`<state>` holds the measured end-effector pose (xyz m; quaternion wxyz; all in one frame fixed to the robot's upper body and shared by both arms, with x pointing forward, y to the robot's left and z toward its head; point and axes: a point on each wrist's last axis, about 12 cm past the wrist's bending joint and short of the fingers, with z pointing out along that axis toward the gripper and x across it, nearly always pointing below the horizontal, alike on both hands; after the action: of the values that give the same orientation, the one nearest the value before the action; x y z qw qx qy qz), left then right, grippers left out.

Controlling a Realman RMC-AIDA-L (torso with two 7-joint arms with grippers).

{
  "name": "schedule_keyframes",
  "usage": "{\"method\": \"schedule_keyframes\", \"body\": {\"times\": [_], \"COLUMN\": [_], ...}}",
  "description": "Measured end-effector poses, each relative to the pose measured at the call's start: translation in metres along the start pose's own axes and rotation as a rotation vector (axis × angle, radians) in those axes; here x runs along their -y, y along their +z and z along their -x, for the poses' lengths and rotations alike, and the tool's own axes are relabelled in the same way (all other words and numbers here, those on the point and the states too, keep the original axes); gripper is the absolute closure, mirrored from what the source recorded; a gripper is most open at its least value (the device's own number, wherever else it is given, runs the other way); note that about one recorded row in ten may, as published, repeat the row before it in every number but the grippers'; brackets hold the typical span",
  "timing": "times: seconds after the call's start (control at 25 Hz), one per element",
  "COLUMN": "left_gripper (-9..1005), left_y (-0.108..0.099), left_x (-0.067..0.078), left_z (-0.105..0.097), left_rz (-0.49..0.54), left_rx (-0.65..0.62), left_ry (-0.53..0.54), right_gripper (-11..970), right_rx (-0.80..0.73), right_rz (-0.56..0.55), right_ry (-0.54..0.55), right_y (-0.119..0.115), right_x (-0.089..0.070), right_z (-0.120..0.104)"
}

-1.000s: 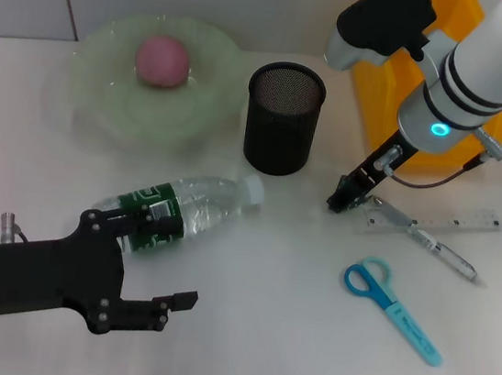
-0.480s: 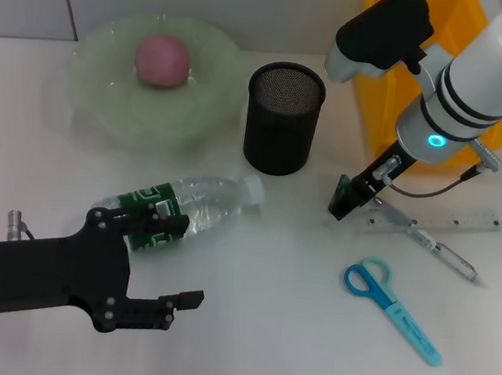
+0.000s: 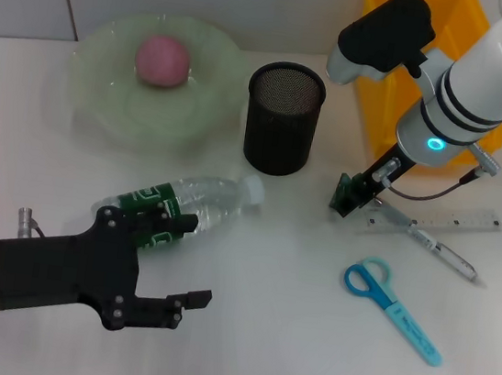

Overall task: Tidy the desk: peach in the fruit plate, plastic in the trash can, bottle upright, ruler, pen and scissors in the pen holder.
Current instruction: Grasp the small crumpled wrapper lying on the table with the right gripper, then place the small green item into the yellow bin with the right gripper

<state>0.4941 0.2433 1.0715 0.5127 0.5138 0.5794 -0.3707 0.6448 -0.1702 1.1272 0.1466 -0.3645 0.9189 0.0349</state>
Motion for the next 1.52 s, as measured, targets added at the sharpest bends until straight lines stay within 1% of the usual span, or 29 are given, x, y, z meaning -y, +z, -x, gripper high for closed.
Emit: {"method": "schedule_keyframes", "body": {"times": [0.16, 0.48, 0.72, 0.92, 1.12, 1.2, 1.28, 1.36, 1.4, 1.44, 1.52], "left_gripper": [185, 185, 185, 185, 185, 185, 185, 185, 185, 186, 186], "left_y": [0.001, 0.001, 0.002, 0.001, 0.001, 0.001, 0.001, 0.001, 0.001, 0.001, 0.001], "left_x": [-0.001, -0.001, 0.000, 0.000, 0.001, 0.001, 0.001, 0.000, 0.000, 0.000, 0.000], "left_z": [0.000, 0.000, 0.000, 0.000, 0.000, 0.001, 0.001, 0.001, 0.001, 0.001, 0.002], "left_rz": [-0.004, -0.005, -0.010, -0.011, -0.014, -0.015, -0.015, -0.016, -0.016, -0.016, -0.018], "left_rx": [0.001, 0.002, 0.005, 0.007, 0.012, 0.014, 0.014, 0.015, 0.015, 0.015, 0.016], "left_ry": [0.000, 0.002, 0.003, 0.002, 0.002, 0.002, 0.002, 0.003, 0.003, 0.003, 0.007], "right_gripper": [275, 506, 548, 570, 592, 605, 623, 641, 650, 658, 675], "right_rx": [0.009, 0.013, 0.010, 0.020, 0.054, 0.087, 0.099, 0.120, 0.141, 0.141, 0.173], "right_rz": [-0.004, -0.006, -0.001, -0.001, -0.009, -0.026, -0.031, -0.038, -0.041, -0.041, -0.048], "right_ry": [0.003, 0.011, 0.014, 0.013, 0.020, 0.033, 0.036, 0.049, 0.064, 0.064, 0.088], "right_y": [0.000, 0.002, 0.002, -0.003, -0.020, -0.033, -0.037, -0.047, -0.057, -0.057, -0.070], "right_x": [0.001, 0.002, 0.002, 0.002, 0.005, 0.008, 0.010, 0.013, 0.015, 0.015, 0.020], "right_z": [0.000, -0.002, -0.003, -0.002, -0.002, -0.004, -0.005, -0.006, -0.008, -0.008, -0.011]}}
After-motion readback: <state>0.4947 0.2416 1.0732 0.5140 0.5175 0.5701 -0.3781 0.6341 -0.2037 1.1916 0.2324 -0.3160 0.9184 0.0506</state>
